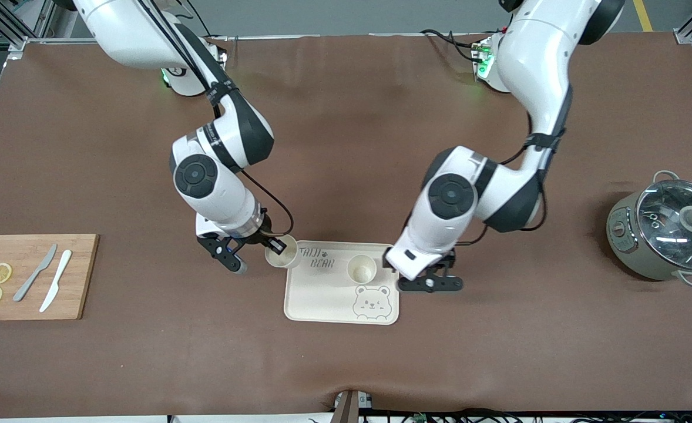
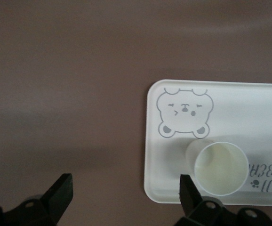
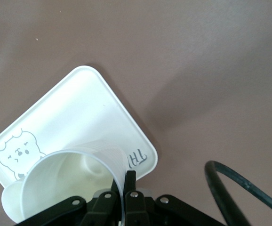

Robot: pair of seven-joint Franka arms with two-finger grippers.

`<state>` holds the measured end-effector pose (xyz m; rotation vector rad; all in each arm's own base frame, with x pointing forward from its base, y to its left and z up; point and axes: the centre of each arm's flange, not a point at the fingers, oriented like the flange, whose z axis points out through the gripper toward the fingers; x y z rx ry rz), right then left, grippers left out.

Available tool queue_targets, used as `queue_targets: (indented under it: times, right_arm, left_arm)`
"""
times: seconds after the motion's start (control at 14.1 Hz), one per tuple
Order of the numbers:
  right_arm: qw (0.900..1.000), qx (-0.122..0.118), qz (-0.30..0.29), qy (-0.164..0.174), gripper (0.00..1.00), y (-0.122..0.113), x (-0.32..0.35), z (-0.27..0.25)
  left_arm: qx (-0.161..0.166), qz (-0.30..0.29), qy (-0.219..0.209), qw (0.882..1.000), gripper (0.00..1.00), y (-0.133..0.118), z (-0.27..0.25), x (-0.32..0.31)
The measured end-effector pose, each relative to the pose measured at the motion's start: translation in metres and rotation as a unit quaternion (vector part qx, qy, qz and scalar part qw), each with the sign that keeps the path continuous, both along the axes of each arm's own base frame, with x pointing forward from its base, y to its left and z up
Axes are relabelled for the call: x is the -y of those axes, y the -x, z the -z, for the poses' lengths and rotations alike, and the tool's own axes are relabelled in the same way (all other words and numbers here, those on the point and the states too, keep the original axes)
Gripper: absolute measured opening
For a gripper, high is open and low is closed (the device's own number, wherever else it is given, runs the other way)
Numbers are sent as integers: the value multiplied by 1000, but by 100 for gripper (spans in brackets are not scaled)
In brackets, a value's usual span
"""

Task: Place white IKEA cup upright on tray with both arms
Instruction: 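Carry the second cup to the tray while the left gripper releases, then set the cup on the tray while the left arm withdraws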

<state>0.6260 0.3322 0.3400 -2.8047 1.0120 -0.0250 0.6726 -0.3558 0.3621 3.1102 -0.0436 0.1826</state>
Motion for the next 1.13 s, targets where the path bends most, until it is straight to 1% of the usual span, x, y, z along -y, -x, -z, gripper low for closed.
queue_targets:
  times: [0.14, 0.28, 0.5, 0.78, 0.92, 1.13]
  right_arm:
    - [1000, 8, 14, 4, 4, -3, -8, 16]
    - [1000, 10, 23, 7, 4, -4, -15, 32]
    - [999, 12, 32, 13, 4, -7, -28, 49]
    - [999, 19, 32, 13, 4, -11, -34, 67]
    - [999, 24, 32, 17, 4, -12, -36, 77]
    - [999, 27, 33, 19, 4, -11, -38, 90]
  left_arm:
    - [0, 4, -5, 1000, 100, -11, -21, -32]
    - [1, 8, -9, 1000, 100, -18, -36, -57]
    - [-5, 16, -17, 1000, 100, -29, -47, -96]
    - [-16, 22, -27, 999, 100, -45, -57, -168]
    - [-16, 24, -30, 999, 100, -48, -67, -200]
    - [-20, 33, -36, 999, 100, -41, -86, -247]
